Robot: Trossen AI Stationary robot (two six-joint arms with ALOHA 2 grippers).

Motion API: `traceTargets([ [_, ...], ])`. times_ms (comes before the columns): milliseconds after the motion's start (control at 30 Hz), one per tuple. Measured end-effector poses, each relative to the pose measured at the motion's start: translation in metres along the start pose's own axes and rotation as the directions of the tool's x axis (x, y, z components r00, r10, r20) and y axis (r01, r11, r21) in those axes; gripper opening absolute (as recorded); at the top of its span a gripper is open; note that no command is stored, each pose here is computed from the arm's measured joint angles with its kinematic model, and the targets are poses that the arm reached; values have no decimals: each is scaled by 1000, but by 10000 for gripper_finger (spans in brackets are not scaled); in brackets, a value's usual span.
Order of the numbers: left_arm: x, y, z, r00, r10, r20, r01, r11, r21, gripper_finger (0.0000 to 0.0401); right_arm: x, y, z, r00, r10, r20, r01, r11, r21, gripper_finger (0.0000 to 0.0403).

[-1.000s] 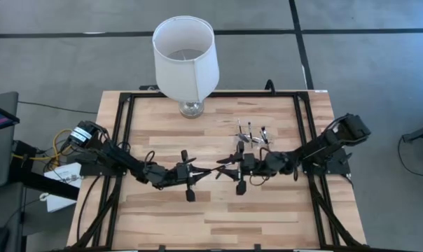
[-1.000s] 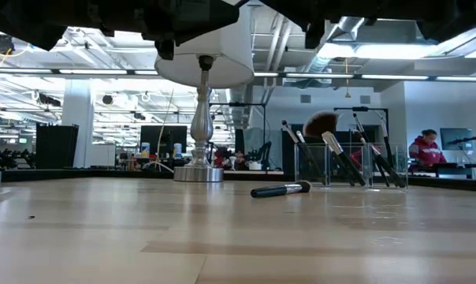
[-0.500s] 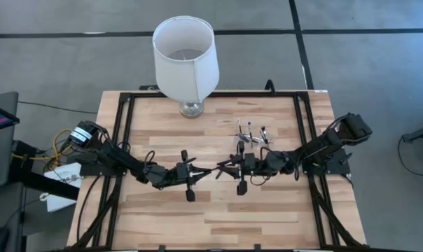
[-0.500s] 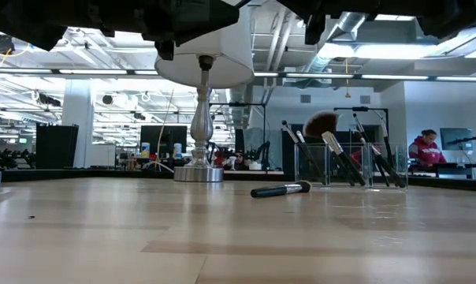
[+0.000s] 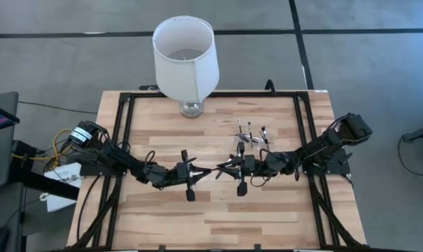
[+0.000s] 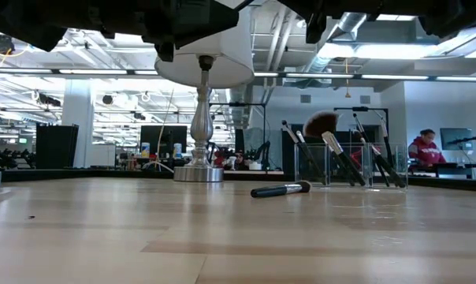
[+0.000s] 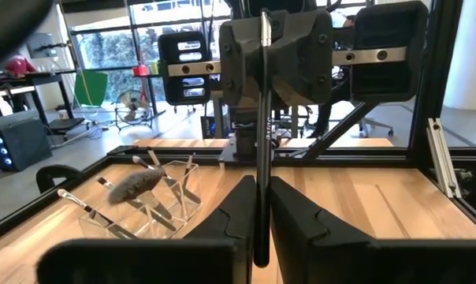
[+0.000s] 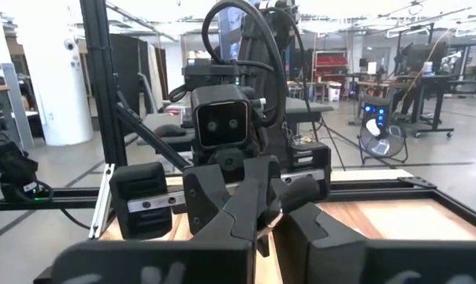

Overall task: Pick & Place Makeup Supplies
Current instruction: Put the black makeup brush into the transparent organizer

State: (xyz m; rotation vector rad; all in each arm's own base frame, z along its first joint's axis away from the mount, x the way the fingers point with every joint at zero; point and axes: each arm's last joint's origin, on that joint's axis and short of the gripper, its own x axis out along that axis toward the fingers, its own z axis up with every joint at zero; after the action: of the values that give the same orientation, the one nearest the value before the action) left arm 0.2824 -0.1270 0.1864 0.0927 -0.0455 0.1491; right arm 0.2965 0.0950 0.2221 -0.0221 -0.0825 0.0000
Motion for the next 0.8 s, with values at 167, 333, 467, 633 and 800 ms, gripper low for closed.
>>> traceTargets([
  [167,0,0,0,1000,3,0,-3,1000,-18,33,-3,1,2,1000,-3,-24,3,1000,-9,7],
  [333,0,1,1,1000,16,1,-16,999,-28,59,-14,0,8,990,-46,-130,49,999,21,9],
  [467,1,1,0,1000,22,-2,-22,999,-26,97,-28,-5,21,974,-123,-192,130,991,26,7],
  [633,1,2,0,998,56,-10,-56,998,-23,138,-52,-24,42,928,-287,-237,301,953,24,7],
  [800,3,5,-1,997,72,-12,-72,997,-26,155,-69,-62,43,810,-477,-342,504,864,-14,7],
])
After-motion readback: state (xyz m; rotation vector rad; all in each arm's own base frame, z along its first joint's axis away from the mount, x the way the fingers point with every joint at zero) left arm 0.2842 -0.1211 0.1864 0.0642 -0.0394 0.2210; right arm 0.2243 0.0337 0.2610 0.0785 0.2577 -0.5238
